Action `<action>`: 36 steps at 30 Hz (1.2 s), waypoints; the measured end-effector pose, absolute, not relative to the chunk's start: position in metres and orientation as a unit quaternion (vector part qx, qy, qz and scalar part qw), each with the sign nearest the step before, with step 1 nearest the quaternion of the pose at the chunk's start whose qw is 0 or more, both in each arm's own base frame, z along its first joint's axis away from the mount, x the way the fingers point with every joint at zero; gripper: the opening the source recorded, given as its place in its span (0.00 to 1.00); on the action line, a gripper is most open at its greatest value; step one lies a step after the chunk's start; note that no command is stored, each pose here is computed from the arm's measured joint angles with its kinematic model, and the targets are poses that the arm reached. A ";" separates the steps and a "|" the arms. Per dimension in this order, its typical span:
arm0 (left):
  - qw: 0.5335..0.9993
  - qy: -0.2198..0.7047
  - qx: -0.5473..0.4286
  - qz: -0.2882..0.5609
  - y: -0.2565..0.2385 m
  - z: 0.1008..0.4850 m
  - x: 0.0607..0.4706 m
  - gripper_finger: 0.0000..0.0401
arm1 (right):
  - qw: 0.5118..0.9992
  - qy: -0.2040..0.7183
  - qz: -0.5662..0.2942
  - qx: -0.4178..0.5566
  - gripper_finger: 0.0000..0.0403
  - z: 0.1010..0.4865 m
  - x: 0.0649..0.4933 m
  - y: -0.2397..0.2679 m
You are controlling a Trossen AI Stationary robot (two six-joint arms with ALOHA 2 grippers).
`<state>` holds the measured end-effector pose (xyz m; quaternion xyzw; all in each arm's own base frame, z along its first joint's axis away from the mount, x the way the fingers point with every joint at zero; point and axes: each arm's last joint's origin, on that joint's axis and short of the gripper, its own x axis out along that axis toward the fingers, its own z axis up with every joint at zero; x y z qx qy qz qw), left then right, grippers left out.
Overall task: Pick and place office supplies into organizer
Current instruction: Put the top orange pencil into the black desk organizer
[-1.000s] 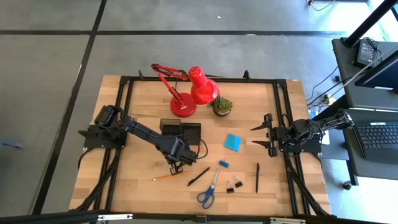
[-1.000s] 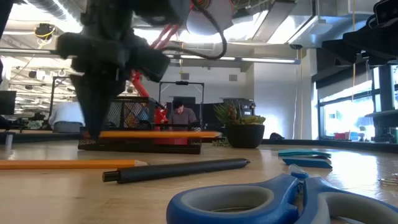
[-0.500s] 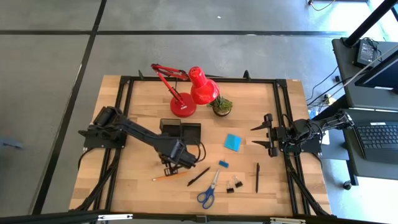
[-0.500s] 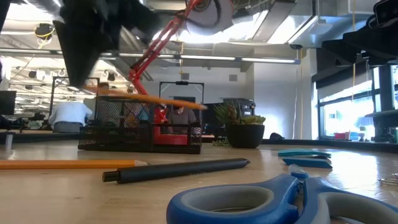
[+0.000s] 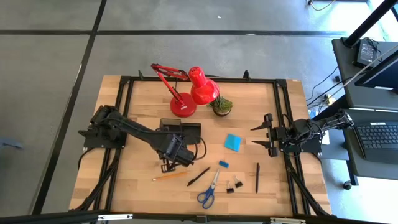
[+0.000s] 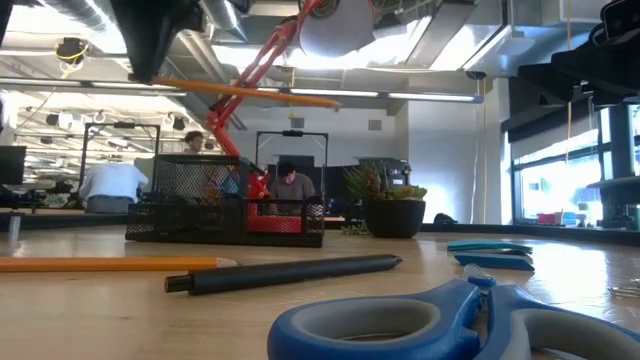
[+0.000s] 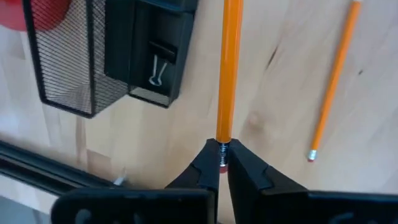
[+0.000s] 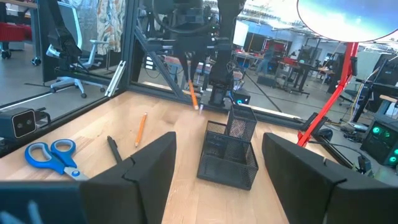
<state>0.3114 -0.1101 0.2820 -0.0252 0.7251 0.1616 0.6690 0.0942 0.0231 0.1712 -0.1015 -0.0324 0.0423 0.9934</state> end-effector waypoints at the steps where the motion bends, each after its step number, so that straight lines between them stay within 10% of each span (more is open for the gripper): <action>1: 0.670 0.725 -0.023 0.159 -0.109 0.283 0.312 0.03 | 0.993 -0.032 0.042 -0.101 0.60 0.171 0.094 0.023; 36: 0.692 0.709 0.036 0.128 -0.012 0.317 0.254 0.02 | 0.994 -0.032 0.043 -0.100 0.60 0.171 0.094 0.023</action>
